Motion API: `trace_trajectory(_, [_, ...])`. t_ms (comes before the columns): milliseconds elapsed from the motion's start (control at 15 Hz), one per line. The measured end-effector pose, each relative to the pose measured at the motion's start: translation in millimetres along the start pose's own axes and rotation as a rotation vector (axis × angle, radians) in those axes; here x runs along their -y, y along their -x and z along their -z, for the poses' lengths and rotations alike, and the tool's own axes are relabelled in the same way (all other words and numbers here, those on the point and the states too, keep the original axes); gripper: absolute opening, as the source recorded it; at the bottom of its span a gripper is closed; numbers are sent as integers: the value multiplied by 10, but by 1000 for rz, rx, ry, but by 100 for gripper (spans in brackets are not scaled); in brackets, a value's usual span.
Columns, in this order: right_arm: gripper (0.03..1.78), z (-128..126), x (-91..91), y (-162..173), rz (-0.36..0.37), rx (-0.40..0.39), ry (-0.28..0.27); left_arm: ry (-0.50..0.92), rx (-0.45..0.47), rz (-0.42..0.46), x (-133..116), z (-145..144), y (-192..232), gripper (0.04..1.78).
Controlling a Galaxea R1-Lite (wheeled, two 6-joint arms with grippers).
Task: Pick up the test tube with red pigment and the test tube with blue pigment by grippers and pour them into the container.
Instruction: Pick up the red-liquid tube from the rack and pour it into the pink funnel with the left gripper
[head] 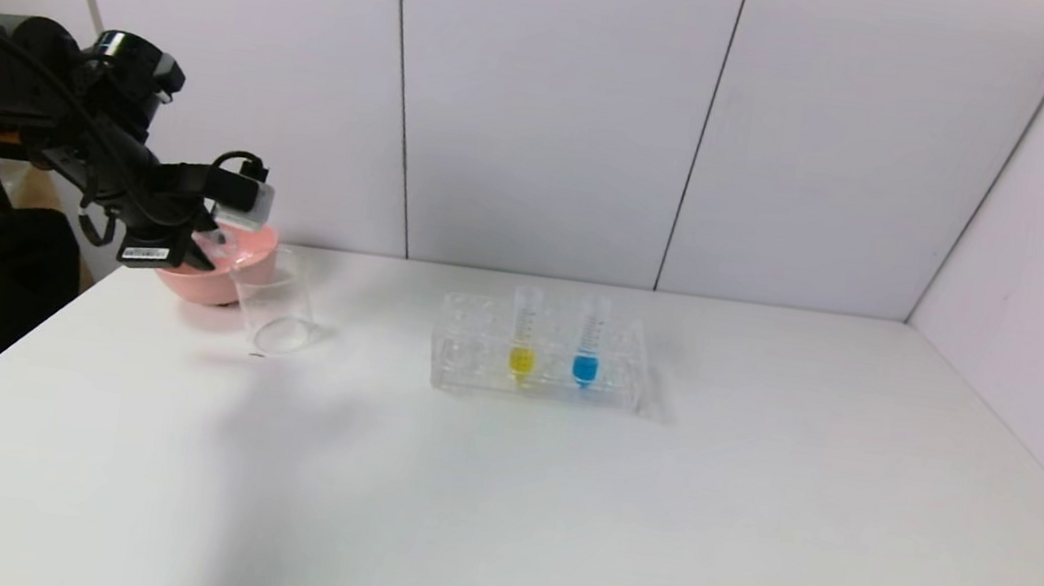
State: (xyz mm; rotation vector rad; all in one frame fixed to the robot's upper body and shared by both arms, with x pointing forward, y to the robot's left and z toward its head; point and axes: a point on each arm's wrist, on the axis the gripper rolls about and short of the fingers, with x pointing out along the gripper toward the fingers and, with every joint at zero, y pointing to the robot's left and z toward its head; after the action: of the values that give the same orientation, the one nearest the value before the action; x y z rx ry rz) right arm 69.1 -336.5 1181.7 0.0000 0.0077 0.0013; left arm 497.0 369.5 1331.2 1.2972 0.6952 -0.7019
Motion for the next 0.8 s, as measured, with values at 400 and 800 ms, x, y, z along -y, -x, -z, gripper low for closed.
trace_trajectory(400, [177, 0, 0, 0, 0, 0, 0, 2, -20, 9, 9, 7, -3, 46])
trace_trajectory(800, [177, 0, 0, 0, 0, 0, 0, 3, -30, 16, 18, -12, 2, 46])
